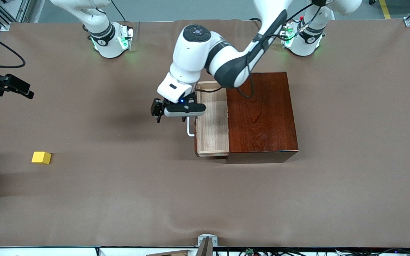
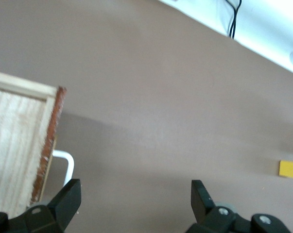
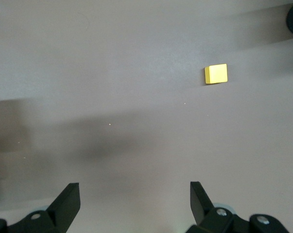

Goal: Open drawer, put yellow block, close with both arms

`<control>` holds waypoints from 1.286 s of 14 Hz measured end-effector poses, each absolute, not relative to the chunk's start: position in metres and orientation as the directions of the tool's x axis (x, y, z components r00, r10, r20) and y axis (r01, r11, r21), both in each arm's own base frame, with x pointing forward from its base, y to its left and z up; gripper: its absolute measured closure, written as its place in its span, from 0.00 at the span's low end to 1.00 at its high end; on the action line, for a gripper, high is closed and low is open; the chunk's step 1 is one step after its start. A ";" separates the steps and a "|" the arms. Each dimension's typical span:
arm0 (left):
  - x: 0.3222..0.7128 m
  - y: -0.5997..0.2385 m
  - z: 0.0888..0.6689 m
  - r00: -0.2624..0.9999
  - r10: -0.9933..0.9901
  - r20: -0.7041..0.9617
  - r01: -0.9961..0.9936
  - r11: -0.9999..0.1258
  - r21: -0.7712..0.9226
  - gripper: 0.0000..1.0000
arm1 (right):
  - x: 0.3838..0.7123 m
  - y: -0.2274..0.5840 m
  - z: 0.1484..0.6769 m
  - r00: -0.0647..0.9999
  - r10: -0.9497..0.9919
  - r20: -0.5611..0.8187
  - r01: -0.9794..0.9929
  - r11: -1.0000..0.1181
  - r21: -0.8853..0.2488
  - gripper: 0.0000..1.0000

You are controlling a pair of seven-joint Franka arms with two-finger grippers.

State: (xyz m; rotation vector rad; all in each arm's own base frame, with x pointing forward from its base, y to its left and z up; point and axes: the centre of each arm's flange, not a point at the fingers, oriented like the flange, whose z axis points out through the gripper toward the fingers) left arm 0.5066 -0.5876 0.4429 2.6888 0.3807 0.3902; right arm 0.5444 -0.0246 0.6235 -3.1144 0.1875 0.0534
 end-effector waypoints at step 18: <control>0.648 -0.291 0.657 0.604 0.795 0.053 0.559 -0.470 0.683 0.00 | 0.565 -0.105 0.595 0.999 -0.050 0.006 -0.050 -0.999 0.012 0.00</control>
